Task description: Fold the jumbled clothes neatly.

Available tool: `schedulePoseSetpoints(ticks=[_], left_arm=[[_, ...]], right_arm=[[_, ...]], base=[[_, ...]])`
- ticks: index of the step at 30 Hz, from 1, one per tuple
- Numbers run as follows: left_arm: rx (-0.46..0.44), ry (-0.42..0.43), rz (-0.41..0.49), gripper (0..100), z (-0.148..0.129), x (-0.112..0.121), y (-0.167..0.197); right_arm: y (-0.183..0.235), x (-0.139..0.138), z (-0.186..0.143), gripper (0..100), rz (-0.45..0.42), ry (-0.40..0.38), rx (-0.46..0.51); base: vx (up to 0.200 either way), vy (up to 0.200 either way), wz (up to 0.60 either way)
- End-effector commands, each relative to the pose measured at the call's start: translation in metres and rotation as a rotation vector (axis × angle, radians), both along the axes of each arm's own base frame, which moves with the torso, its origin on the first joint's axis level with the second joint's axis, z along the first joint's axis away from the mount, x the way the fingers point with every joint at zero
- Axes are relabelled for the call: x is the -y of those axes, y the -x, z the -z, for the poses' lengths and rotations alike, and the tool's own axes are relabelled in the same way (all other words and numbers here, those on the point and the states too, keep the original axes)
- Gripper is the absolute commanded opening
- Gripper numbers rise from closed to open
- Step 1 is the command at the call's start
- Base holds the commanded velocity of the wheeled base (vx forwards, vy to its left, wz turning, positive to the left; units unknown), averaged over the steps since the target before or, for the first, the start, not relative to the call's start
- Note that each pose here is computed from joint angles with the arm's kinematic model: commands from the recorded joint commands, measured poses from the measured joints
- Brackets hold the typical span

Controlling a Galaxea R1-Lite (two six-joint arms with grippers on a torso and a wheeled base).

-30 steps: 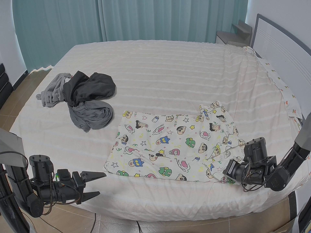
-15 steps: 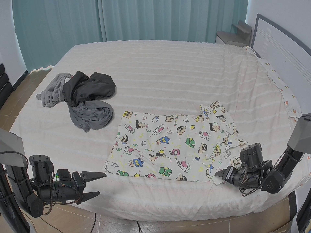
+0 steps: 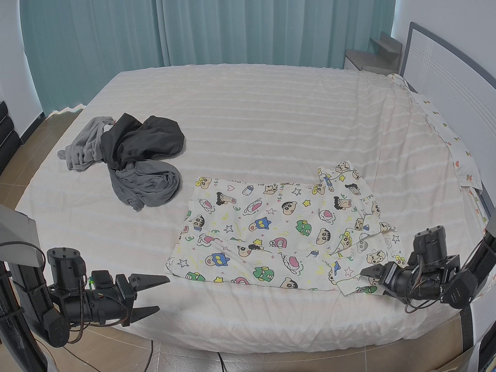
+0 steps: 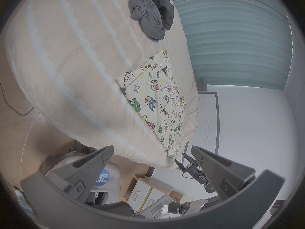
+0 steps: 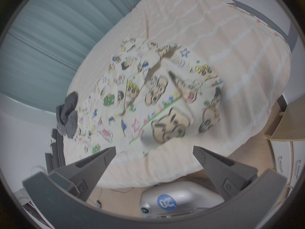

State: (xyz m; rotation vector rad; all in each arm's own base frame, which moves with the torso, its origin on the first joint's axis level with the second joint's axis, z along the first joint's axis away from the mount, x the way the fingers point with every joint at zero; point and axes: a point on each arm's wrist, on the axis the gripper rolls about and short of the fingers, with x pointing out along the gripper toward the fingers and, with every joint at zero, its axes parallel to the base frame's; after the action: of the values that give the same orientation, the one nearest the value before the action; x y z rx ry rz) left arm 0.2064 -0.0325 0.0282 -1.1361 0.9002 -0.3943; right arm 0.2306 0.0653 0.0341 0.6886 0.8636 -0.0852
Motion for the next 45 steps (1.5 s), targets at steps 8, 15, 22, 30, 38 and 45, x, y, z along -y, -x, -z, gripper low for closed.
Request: schedulePoseSetpoints(ticks=[8,15,22,30,38,45], left_arm=[[-0.011,-0.001,0.001,100,0.001,0.0,0.002],[-0.008,-0.007,0.005,100,0.002,0.0,0.002],[-0.005,-0.009,0.006,100,0.002,0.0,0.002],[-0.007,-0.008,0.005,100,0.002,0.0,0.002],[-0.007,-0.008,0.005,100,0.002,0.0,0.002],[-0.007,-0.008,0.005,100,0.002,0.0,0.002]], right_arm=[[-0.01,0.037,-0.003,100,-0.079,-0.007,0.082],[-0.029,0.033,0.02,100,-0.127,0.029,0.094],[-0.036,0.032,0.036,100,-0.131,0.027,0.107],[-0.036,0.033,0.034,0,-0.129,0.02,0.116],[-0.031,0.035,0.021,0,-0.119,0.013,0.154],[-0.016,0.028,-0.002,0,-0.148,0.021,0.181]], base=[[0.0,0.0,0.0],[0.0,0.0,0.0],[0.0,0.0,0.0],[0.0,0.0,0.0],[0.0,0.0,0.0],[0.0,0.0,0.0]])
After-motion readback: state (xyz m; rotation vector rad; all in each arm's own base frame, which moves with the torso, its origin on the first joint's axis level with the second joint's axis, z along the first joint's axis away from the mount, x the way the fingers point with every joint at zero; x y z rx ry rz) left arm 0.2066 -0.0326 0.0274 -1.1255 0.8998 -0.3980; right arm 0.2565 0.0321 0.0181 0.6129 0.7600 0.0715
